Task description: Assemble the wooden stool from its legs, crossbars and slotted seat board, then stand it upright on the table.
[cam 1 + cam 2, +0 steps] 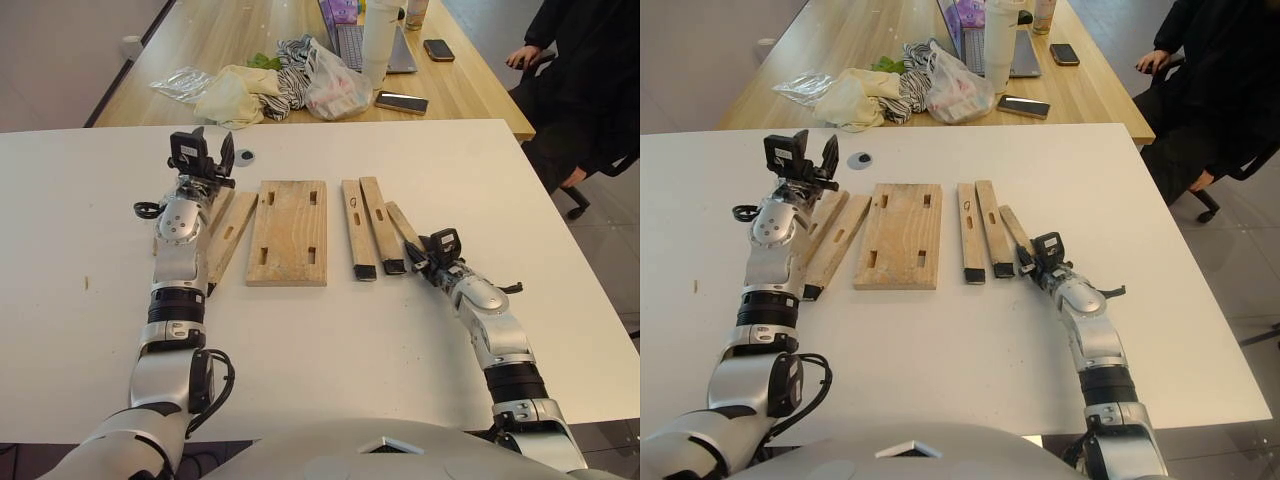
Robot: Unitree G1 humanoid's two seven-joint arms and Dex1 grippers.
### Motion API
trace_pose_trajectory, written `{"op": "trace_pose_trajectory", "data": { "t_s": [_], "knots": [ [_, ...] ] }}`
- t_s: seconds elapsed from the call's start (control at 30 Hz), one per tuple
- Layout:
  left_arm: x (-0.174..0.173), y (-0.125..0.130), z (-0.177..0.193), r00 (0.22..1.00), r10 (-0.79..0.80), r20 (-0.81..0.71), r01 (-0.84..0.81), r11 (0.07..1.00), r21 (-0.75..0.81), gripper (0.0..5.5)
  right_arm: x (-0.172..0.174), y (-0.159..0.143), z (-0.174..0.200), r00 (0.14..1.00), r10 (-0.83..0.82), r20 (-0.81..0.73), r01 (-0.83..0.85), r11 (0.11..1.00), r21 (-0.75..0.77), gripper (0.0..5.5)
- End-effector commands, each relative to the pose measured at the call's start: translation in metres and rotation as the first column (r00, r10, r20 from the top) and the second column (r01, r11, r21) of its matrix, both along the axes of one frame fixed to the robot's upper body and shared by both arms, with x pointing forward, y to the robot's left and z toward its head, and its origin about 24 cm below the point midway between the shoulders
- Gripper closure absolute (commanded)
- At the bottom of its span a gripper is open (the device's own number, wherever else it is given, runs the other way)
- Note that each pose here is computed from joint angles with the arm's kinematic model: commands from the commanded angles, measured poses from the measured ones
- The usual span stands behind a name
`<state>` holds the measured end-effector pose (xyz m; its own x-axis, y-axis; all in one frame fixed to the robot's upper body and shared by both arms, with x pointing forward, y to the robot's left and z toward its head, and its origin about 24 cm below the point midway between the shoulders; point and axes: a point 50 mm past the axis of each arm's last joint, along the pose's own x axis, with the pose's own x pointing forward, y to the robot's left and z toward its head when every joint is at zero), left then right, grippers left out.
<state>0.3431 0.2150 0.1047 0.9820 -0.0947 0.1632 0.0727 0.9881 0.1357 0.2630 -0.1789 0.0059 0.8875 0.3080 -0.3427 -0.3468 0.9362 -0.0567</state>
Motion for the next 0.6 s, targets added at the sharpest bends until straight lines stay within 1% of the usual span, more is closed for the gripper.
{"op": "trace_pose_trajectory", "data": {
  "t_s": [0.03,0.23,0.3,0.33,0.37,0.43,0.5,0.6],
  "knots": [
    [0.000,-0.004,0.002,0.999,-0.034,-0.011,0.034,0.999,-0.021,3.03,-0.004,-0.012,-0.009,0.996,-0.075,-0.055,0.074,0.997,-0.014,4.19],
    [0.000,-0.026,0.002,0.988,-0.147,-0.040,0.144,0.986,-0.079,3.03,0.018,-0.009,0.031,0.988,-0.096,0.125,0.091,0.995,0.045,4.19],
    [-0.003,-0.043,-0.001,0.962,-0.256,-0.090,0.232,0.947,-0.220,3.03,0.022,0.001,0.047,0.978,-0.055,0.200,0.038,0.995,0.089,4.19],
    [-0.006,-0.056,-0.003,0.931,-0.346,-0.115,0.295,0.900,-0.320,3.03,0.022,0.010,0.056,0.970,-0.018,0.241,-0.008,0.994,0.108,4.19],
    [-0.009,-0.064,-0.003,0.904,-0.408,-0.127,0.335,0.861,-0.383,3.03,0.022,0.015,0.062,0.964,0.005,0.266,-0.038,0.992,0.118,4.19],
    [-0.019,-0.084,-0.003,0.820,-0.556,-0.138,0.385,0.713,-0.586,3.03,0.019,0.033,0.073,0.939,0.101,0.328,-0.144,0.984,0.109,4.19],
    [-0.026,-0.095,-0.001,0.761,-0.634,-0.138,0.377,0.604,-0.702,3.03,0.015,0.045,0.080,0.915,0.168,0.368,-0.218,0.971,0.099,4.19],
    [-0.031,-0.104,0.000,0.711,-0.686,-0.152,0.305,0.496,-0.813,3.03,0.009,0.061,0.086,0.882,0.247,0.401,-0.305,0.948,0.087,4.19]
  ]
}}
